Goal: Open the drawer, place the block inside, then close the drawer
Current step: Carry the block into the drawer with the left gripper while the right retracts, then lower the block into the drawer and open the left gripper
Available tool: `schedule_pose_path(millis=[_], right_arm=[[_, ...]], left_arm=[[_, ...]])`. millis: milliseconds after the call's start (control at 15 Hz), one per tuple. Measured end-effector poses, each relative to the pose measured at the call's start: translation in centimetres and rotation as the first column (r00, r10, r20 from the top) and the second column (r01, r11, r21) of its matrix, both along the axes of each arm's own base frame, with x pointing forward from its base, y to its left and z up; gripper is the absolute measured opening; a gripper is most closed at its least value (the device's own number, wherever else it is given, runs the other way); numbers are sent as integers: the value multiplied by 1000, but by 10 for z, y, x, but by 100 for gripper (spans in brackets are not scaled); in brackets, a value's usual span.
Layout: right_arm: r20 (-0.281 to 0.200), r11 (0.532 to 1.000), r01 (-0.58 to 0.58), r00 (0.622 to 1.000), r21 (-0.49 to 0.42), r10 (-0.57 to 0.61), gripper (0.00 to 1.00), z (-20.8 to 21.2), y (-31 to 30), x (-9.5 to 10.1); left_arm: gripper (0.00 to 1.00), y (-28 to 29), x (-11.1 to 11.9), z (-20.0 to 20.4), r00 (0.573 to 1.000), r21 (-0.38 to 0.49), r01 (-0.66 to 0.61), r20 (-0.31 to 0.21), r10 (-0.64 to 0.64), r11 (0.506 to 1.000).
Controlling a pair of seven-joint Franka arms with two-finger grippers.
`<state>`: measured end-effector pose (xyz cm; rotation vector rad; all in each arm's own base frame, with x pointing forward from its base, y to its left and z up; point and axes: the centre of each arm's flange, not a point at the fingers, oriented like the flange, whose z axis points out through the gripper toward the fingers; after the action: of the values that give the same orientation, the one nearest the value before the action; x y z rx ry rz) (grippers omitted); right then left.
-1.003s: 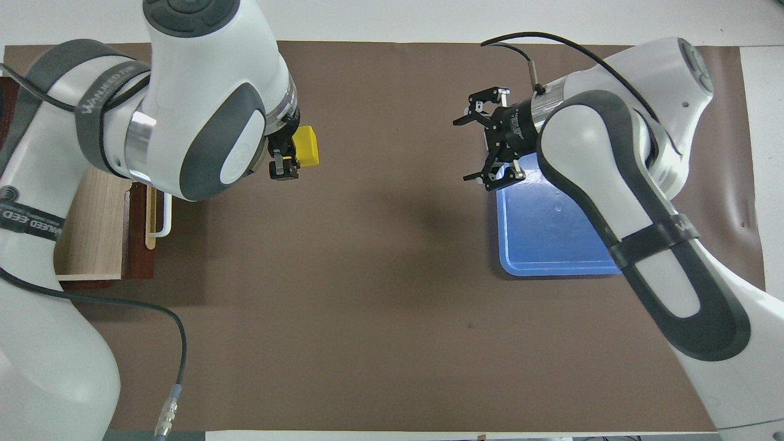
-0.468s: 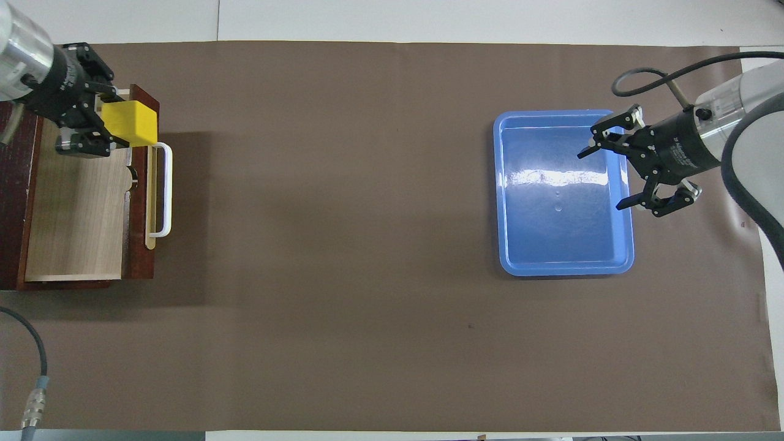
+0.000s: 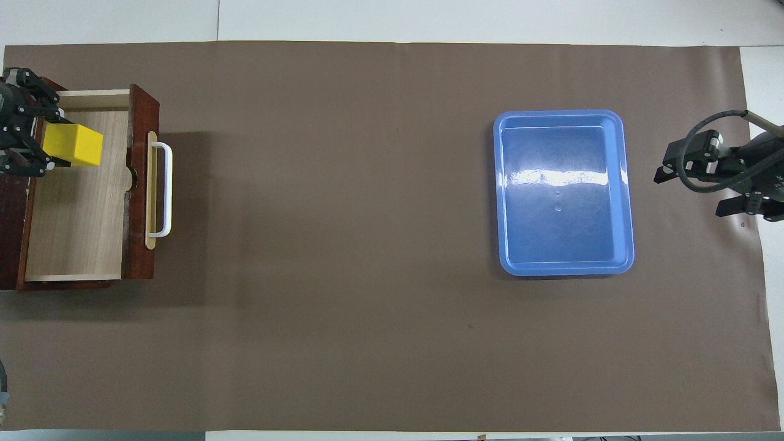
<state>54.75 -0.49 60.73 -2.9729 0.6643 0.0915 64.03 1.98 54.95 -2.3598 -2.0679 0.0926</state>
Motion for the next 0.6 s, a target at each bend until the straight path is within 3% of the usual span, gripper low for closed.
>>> schedule_pose_path(millis=[201, 468, 602], right_arm=[[6, 986, -164, 986, -10, 164, 100, -5, -10, -2], [3, 964, -265, 964, -6, 265, 100, -15, -10, -3], [8, 954, -294, 955, -51, 295, 100, -14, -10, -2]], left_arm=[[56, 13, -7, -19, 1000, 0, 5, 17, -5, 1000], [56, 29, -14, -48, 1000, 2, -9, 16, 9, 1000], [56, 31, -19, -63, 1000, 9, -9, 17, 9, 1000]])
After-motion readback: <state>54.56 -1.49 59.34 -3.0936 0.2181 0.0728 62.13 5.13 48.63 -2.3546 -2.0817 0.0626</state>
